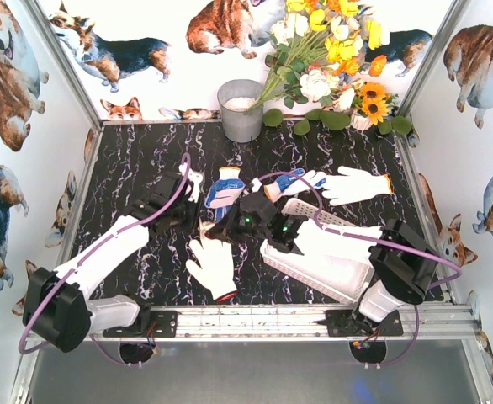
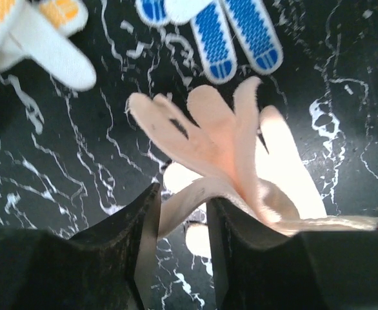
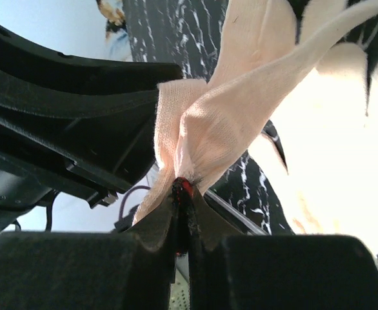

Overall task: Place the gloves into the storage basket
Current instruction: Pair the glove with the glove.

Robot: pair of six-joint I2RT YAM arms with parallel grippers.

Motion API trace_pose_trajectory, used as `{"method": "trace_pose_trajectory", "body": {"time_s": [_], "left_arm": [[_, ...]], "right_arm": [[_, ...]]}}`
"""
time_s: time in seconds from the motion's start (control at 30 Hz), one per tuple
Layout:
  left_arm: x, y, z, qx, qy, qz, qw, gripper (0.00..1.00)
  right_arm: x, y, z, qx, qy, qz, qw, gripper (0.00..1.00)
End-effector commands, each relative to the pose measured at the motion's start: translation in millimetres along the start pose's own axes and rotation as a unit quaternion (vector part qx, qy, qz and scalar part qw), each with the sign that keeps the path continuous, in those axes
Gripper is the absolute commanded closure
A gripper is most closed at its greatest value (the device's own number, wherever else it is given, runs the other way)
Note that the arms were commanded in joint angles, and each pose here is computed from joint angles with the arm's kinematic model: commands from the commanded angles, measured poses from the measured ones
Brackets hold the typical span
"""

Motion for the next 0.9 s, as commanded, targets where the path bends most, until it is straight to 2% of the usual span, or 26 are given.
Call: {"method": "trace_pose_trajectory", "body": {"time_s": [0.0, 0.17, 0.23, 0.33, 0.5, 0.73, 0.8, 0.87], "left_arm": [[16.1, 3.7, 8.2, -0.04, 0.068, 0.0, 0.997, 0.69], [23.4, 16.1, 12.4, -0.067, 0.118, -0.027, 0.99, 0.54], [23.2, 24.4, 14.2, -0.077, 0.13, -0.042, 0.988, 0.44], [23.1, 39.2, 16.3, -0.086, 0.138, -0.06, 0.985, 0.36], [16.7, 65.2, 13.1, -0.068, 0.152, -0.098, 0.981, 0.22], [20.1, 69.4, 2.6, -0.033, 0.196, -0.077, 0.977, 0.17], [26.1, 64.8, -2.6, -0.009, 0.222, -0.067, 0.973, 0.17], [41.0, 55.8, -5.8, 0.012, 0.252, -0.048, 0.967, 0.17]], "right_arm": [[8.7, 12.9, 2.1, 0.002, 0.016, -0.007, 1.0, 1.0], [24.8, 15.2, -10.4, 0.029, 0.017, 0.006, 0.999, 1.0], [31.0, 15.0, -15.4, 0.034, 0.011, 0.013, 0.999, 1.0], [39.3, 14.4, -22.9, 0.041, 0.0, 0.02, 0.999, 1.0], [58.0, 15.2, -34.4, 0.063, -0.002, 0.03, 0.998, 1.0], [75.4, 17.6, -50.1, 0.083, -0.012, 0.048, 0.995, 1.0], [79.0, 19.0, -51.4, 0.083, -0.004, 0.056, 0.995, 0.92], [82.6, 21.7, -50.7, 0.083, 0.006, 0.063, 0.994, 0.76]]}}
Point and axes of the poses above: each gripper's point midway between its finger pads, its own y axis back along the fingers, its own z axis along the line the jaws close on, x = y × z, the point moved 8 cm from there along y, back along the fingers, and after that the axes turned 8 degrees about y, right-handed, at the moved point
